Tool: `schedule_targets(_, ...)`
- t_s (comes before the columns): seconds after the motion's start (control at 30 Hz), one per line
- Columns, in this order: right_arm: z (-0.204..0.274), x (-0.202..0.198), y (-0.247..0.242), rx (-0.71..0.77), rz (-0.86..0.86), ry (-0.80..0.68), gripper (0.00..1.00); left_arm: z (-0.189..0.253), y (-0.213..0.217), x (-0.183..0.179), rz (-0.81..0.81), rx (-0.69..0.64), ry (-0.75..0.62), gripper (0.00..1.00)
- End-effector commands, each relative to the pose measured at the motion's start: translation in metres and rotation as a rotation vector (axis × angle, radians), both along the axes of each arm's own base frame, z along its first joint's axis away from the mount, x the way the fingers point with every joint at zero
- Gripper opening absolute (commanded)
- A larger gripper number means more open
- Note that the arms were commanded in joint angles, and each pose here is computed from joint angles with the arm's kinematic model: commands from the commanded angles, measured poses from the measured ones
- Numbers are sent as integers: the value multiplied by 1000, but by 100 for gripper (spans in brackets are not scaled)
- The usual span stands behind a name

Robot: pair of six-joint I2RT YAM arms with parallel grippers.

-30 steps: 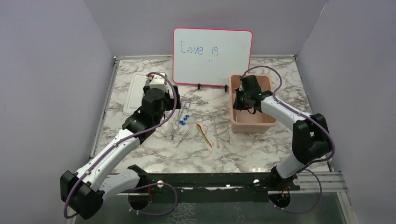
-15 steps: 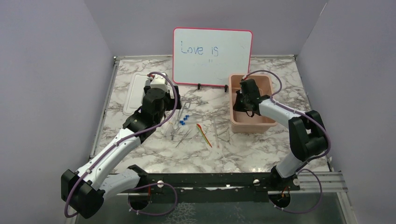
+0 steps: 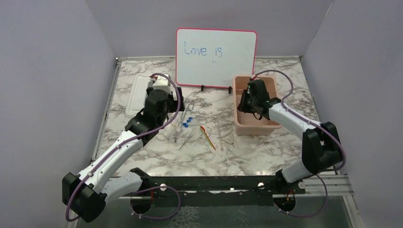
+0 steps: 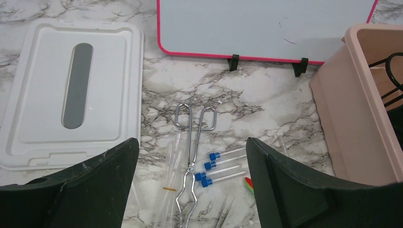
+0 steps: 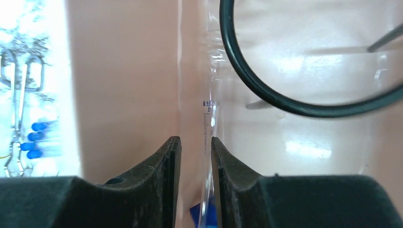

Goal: Organize the chemistry lab equipment

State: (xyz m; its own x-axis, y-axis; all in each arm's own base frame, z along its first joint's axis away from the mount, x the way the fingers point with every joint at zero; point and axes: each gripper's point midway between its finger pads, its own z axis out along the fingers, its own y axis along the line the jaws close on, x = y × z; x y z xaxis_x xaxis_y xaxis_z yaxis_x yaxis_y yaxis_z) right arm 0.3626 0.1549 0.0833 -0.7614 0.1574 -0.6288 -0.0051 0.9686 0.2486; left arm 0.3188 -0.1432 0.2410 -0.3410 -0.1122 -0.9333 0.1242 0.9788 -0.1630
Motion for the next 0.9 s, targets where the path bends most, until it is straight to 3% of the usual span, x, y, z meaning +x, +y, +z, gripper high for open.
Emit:
schedule_targets(0.0,45,-4,-11,-15,-51,-73,35,7,-3,1,-14,-24,-20,85)
schedule_targets(0.17,95,-11,-2,-29,-32,-158,35,9,-1,0,-9,-33,-29,85)
schedule_targets(0.4,137,-29,61,-80,71,-243,37,10,1,-2,-5,-37,-38,85)
schedule_targets(0.63,79,-47,111,-178,188,-138,38,11,3,-3,5,-40,-47,85)
schedule_targets(0.87,-2,-58,119,-294,205,32,38,10,4,-3,6,-36,-45,85)
